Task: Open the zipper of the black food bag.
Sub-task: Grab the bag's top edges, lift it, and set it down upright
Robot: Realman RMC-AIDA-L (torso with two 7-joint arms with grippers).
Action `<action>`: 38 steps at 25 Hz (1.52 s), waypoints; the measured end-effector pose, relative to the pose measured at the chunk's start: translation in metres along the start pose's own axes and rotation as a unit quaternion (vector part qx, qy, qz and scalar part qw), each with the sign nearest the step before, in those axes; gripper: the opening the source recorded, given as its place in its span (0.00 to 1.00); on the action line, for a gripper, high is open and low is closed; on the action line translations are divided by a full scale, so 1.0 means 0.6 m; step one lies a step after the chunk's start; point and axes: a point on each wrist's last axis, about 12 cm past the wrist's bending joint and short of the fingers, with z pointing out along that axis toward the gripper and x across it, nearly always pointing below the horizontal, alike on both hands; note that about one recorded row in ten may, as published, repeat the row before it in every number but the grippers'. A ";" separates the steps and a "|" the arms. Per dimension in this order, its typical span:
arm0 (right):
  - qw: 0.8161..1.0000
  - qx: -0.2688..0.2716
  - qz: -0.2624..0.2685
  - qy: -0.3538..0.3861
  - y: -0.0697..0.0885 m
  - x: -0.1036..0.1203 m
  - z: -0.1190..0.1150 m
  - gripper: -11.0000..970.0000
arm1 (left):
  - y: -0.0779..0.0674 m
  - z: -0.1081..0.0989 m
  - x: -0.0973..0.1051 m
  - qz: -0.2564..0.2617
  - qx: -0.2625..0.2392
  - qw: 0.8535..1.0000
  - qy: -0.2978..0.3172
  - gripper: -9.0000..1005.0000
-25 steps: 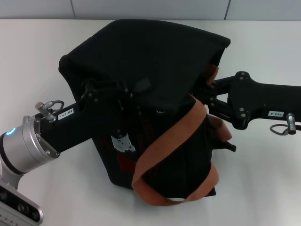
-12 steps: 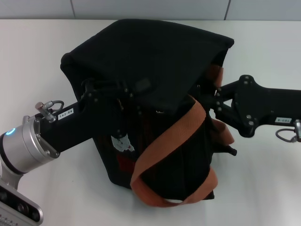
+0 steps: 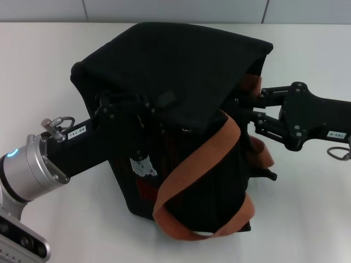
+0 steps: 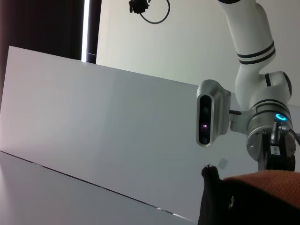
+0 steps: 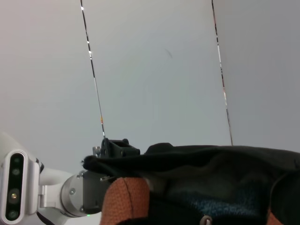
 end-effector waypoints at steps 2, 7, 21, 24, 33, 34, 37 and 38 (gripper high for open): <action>1.000 0.000 -0.001 0.002 -0.001 0.000 0.003 0.14 | 0.000 0.000 0.000 0.000 0.000 1.000 0.000 0.10; 1.000 -0.016 -0.007 0.011 0.002 0.002 0.013 0.31 | 0.000 0.000 0.000 0.000 0.000 1.000 0.000 0.10; 0.999 0.023 -0.028 -0.020 -0.007 0.006 0.024 0.54 | 0.000 0.002 -0.001 -0.001 0.001 1.000 -0.007 0.10; 0.998 0.029 -0.034 -0.031 -0.007 0.006 0.024 0.54 | 0.001 0.002 -0.002 -0.001 0.000 1.000 -0.009 0.10; 0.999 0.023 -0.047 -0.015 -0.004 0.012 0.027 0.46 | 0.001 0.002 -0.002 -0.001 0.000 1.000 -0.010 0.09; 0.998 0.024 -0.051 -0.013 -0.003 0.014 0.026 0.46 | 0.001 0.003 -0.002 -0.001 0.000 1.000 -0.011 0.09; 0.998 0.023 -0.063 -0.007 -0.002 0.017 0.027 0.46 | 0.001 0.003 -0.002 -0.001 0.000 1.000 -0.011 0.09; 0.997 0.021 -0.068 -0.006 -0.001 0.018 0.028 0.46 | 0.001 0.003 -0.002 -0.001 0.000 1.000 -0.012 0.09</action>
